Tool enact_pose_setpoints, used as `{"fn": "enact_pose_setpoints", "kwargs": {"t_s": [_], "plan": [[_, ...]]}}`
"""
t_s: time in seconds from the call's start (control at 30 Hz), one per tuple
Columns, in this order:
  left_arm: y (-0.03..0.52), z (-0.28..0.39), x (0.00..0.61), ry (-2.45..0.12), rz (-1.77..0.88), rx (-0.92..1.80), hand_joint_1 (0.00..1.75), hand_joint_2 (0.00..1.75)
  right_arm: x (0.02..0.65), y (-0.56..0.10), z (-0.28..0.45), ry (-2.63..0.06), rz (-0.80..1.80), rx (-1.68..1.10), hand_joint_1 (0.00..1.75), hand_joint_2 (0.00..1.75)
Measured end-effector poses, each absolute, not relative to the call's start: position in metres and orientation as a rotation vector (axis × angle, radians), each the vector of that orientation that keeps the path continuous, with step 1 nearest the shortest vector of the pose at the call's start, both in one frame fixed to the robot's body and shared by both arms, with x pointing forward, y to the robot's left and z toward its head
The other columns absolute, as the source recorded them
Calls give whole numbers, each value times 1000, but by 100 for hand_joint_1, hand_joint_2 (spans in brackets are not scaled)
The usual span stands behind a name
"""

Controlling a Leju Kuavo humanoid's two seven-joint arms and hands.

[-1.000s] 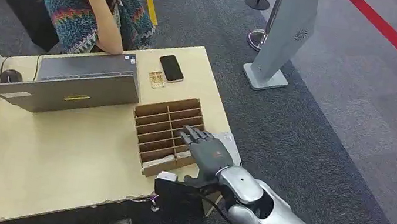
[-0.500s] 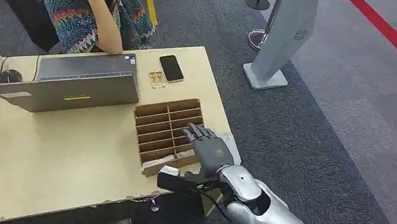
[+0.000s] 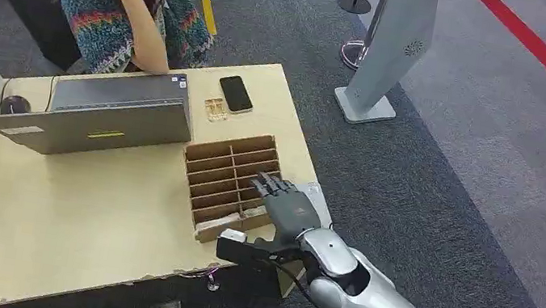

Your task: Pass the card to the sensor for recognition and then transmit it.

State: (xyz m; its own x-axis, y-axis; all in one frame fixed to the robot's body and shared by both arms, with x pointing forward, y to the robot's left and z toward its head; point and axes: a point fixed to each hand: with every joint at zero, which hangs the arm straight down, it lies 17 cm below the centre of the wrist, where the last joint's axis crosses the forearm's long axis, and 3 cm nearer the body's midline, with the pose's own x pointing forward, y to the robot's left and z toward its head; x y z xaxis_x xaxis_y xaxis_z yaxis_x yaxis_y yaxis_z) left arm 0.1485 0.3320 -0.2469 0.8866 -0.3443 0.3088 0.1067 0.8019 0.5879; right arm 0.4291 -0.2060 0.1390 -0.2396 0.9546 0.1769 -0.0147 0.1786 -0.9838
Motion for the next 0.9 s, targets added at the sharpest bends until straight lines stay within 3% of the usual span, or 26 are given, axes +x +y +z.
{"fn": "enact_pose_setpoints", "kwargs": {"t_s": [0.03, 0.07, 0.1, 0.17, 0.27, 0.57, 0.7, 0.9], "plan": [[332, -247, 149, -420, -250, 595, 0, 0, 429, -207, 138, -1466, 1242, -955, 24, 175], [332, -247, 149, -420, -250, 595, 0, 0, 429, -207, 137, -1464, 1242, -955, 77, 175], [332, -247, 149, -420, -250, 595, 0, 0, 430, -207, 137, -1460, 1241, -956, 148, 175], [332, -247, 149, -420, -251, 595, 0, 0, 430, -208, 135, -1454, 1241, -957, 164, 175], [332, -247, 148, -416, -250, 595, 0, 0, 430, -210, 133, -1445, 1241, -957, 175, 175], [332, -247, 147, -408, -248, 595, 0, 0, 430, -213, 129, -1428, 1229, -965, 175, 175], [332, -247, 147, -408, -247, 595, 0, 0, 430, -214, 126, -1422, 1226, -963, 152, 175], [332, -248, 147, -407, -246, 595, 0, 0, 428, -216, 125, -1424, 1205, -966, 159, 175]]}}
